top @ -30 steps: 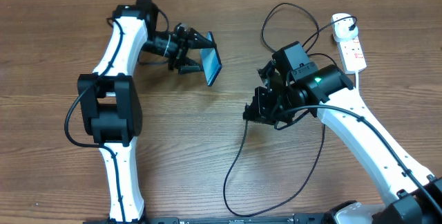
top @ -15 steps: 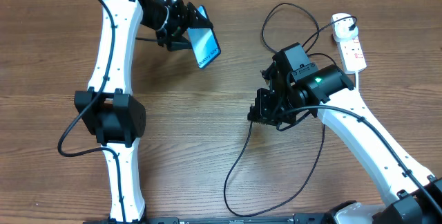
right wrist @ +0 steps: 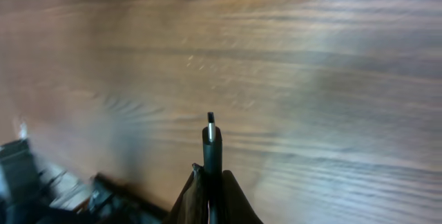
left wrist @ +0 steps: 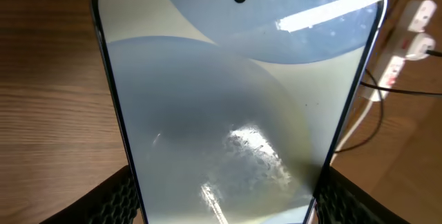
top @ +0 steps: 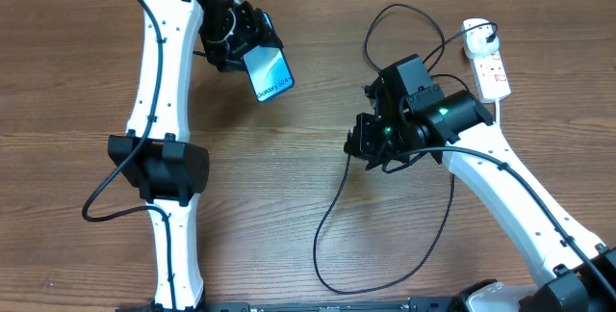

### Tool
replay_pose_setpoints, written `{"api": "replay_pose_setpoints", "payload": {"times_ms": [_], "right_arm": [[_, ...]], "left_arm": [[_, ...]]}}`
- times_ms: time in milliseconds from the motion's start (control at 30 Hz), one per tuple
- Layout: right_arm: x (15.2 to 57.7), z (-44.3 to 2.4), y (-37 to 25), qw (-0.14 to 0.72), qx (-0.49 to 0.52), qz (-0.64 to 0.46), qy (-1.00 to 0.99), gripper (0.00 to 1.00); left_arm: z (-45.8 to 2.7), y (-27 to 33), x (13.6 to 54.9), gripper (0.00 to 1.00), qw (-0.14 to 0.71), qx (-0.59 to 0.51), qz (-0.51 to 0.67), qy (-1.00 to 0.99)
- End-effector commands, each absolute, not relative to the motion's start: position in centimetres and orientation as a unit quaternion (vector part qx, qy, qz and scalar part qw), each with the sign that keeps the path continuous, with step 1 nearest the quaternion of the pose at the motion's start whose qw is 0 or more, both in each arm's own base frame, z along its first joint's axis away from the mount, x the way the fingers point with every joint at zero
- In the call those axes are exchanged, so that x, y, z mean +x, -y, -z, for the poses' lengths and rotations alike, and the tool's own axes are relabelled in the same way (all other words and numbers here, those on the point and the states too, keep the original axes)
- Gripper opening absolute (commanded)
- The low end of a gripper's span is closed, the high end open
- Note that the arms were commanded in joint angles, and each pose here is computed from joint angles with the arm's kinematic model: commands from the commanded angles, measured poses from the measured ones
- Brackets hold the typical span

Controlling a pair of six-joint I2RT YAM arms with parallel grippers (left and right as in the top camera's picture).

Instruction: Plug charger to phone and switch on socket

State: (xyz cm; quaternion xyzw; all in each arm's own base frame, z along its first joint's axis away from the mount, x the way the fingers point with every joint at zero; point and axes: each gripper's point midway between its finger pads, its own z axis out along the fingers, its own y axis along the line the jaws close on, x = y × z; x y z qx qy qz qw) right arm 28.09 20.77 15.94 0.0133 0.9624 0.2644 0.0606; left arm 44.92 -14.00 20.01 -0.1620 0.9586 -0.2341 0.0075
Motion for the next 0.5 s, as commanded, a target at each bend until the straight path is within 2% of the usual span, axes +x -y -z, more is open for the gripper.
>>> {"api": "replay_pose_setpoints", "payload": {"times_ms": [0, 400, 467], "right_arm": [[29.3, -15.0, -19.3, 0.092, 0.036, -0.217, -0.971, 0.04], [30.7, -6.5, -22.2, 0.052, 0.083, -0.211, -0.973, 0.04], [30.8, -5.8, -22.9, 0.05, 0.082, -0.212, -0.973, 0.08]], "left_arm": [[-21.8, 14.5, 44.6, 0.39, 0.043, -0.144, 0.213, -0.965], [-21.5, 15.1, 44.3, 0.4, 0.048, -0.133, 0.192, -0.971], [-21.5, 15.1, 44.4, 0.4, 0.048, -0.133, 0.193, -0.971]]}}
